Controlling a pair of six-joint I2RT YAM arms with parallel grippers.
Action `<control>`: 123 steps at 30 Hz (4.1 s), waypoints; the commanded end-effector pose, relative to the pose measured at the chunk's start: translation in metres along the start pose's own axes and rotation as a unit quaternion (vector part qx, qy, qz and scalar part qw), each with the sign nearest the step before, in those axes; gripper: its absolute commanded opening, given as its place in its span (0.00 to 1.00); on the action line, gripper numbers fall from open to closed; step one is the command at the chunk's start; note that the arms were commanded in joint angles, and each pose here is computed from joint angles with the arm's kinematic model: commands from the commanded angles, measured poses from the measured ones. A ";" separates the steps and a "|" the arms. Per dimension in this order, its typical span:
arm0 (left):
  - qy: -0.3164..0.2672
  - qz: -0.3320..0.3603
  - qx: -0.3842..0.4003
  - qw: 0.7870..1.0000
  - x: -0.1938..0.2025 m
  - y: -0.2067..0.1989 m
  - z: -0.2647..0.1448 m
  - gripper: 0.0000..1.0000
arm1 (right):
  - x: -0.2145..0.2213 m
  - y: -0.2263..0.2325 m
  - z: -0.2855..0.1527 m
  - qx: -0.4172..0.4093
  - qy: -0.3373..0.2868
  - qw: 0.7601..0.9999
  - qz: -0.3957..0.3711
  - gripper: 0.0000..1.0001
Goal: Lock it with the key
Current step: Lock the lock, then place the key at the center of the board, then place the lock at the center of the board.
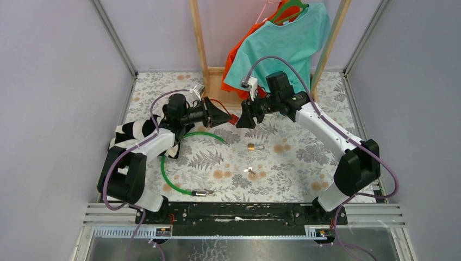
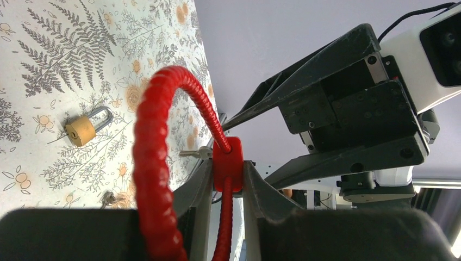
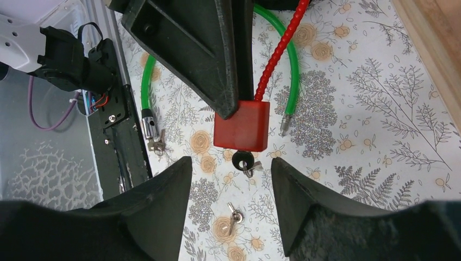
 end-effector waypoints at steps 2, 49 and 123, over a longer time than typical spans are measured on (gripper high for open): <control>0.001 0.028 0.032 0.999 -0.006 -0.022 -0.001 0.00 | -0.016 -0.001 0.003 0.005 -0.011 1.000 -0.025 0.58; -0.011 0.014 0.031 0.999 -0.005 -0.020 -0.002 0.00 | -0.009 -0.013 0.013 0.042 -0.026 0.998 -0.023 0.21; 0.202 0.224 -0.052 0.952 0.106 0.062 0.137 0.00 | 0.224 -0.049 -0.121 0.202 0.199 0.959 0.004 0.71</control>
Point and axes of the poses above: each gripper's point midway between its finger pads, its own z axis out along the fingers, its own y axis along the line the jaws close on, x = y × z, the point moved 1 cm from there along -z, back along the fingers, and after that the axes turned 1 degree about -z, right-handed, at the moved point
